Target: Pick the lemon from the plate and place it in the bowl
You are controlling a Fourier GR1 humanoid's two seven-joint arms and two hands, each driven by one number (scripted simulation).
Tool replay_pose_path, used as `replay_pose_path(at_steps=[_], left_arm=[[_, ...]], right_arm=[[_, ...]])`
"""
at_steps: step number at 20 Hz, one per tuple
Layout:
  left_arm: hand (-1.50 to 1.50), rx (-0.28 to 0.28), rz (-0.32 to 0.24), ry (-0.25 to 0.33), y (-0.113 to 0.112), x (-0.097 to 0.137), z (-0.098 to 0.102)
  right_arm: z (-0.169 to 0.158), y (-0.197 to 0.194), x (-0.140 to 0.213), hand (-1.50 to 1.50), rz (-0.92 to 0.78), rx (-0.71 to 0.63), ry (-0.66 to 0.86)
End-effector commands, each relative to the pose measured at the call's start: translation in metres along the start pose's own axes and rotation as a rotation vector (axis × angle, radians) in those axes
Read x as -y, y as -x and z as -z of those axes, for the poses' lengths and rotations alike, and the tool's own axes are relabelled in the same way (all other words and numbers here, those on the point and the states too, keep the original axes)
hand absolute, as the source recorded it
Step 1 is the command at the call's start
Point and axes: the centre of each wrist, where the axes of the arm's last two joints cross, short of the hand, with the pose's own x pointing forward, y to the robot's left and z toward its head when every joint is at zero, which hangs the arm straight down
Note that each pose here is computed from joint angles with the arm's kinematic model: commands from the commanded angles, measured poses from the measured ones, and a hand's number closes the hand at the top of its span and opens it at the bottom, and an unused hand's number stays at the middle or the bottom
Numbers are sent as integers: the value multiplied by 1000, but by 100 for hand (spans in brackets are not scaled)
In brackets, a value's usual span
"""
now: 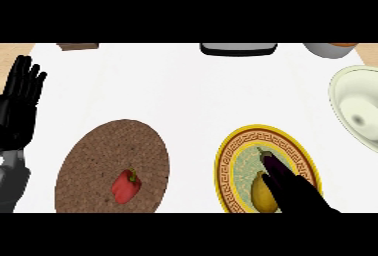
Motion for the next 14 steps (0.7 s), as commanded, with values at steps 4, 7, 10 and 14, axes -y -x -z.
replay_pose_path(at_steps=[4, 7, 10, 14], left_arm=[[0, 7, 2, -1, -6, -17, -4], [0, 18, 11, 0, 1, -3, -7], [0, 8, -1, -15, -4, -16, 21], [0, 1, 1, 0, 13, -2, 2]], right_arm=[[-20, -15, 14, -150, 79, 19, -40], [-9, -6, 18, -150, 118, 36, -45], [-10, 5, 1, -150, 110, -6, -53], [23, 1, -15, -150, 105, -3, -56]])
